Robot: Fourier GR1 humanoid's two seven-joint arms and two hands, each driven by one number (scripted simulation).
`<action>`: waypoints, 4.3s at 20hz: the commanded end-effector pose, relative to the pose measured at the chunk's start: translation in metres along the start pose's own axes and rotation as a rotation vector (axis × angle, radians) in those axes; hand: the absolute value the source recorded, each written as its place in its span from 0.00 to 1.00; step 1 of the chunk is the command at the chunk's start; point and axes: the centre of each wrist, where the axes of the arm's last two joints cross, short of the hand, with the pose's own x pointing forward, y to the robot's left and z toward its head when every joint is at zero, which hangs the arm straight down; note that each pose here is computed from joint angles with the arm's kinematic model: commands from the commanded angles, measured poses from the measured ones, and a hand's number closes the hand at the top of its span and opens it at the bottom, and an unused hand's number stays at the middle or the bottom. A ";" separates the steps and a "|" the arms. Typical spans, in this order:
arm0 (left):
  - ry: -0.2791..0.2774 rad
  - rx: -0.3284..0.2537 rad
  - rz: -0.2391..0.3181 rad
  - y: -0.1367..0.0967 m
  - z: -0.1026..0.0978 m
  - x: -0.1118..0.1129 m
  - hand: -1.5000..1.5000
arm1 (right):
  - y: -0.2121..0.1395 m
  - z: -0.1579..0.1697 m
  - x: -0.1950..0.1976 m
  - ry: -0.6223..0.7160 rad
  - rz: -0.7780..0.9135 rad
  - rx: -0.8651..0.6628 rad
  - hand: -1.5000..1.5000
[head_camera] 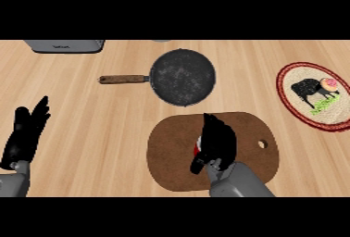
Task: Pick the can from the cutting board and place it in the pan
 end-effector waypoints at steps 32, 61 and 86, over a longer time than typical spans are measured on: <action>0.013 -0.003 -0.006 0.002 -0.001 -0.007 0.50 | -0.020 0.051 -0.006 0.254 -0.158 -0.785 1.00; -0.072 -0.085 -0.018 -0.026 -0.011 0.025 0.50 | -0.090 -0.106 0.008 0.384 -0.527 -0.741 1.00; -0.110 -0.101 -0.008 -0.038 -0.021 0.049 0.50 | -0.079 -0.156 0.007 0.219 -0.920 -0.969 0.00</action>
